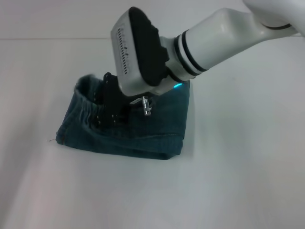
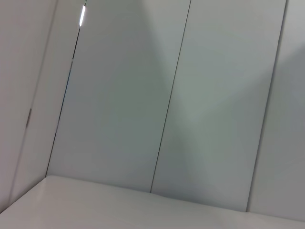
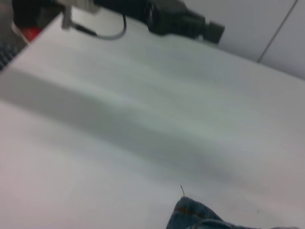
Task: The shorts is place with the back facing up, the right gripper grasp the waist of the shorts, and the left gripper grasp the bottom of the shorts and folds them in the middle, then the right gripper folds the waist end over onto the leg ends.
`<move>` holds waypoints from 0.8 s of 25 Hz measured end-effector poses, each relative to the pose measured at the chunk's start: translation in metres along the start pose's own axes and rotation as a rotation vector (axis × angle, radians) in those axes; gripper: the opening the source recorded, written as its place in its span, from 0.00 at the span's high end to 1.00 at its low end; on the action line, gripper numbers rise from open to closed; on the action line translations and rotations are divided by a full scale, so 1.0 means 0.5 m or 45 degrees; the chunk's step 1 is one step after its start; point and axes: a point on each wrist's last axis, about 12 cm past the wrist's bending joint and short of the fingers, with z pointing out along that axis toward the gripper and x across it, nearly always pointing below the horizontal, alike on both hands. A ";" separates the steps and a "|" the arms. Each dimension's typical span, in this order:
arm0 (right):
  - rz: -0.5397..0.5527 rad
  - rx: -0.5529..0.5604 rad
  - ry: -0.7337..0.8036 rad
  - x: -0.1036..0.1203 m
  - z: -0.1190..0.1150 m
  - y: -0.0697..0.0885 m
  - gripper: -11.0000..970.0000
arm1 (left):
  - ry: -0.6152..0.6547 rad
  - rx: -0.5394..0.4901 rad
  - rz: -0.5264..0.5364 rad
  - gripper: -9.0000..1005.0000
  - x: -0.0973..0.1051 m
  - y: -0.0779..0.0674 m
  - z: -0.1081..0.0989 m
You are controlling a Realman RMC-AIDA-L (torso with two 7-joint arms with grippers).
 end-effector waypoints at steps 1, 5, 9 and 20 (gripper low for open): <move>-0.008 0.006 0.006 -0.003 0.001 0.000 0.83 | 0.002 0.000 0.000 0.94 0.000 0.000 0.000; -0.001 0.003 0.002 -0.005 -0.002 0.002 0.77 | 0.010 0.003 0.002 0.93 0.001 0.000 0.002; -0.003 -0.005 -0.005 -0.005 -0.006 0.007 0.57 | 0.010 0.013 0.009 0.93 0.000 -0.001 0.008; 0.158 0.211 -0.160 0.039 -0.087 0.013 0.07 | 0.029 0.117 0.031 0.92 -0.001 -0.016 0.027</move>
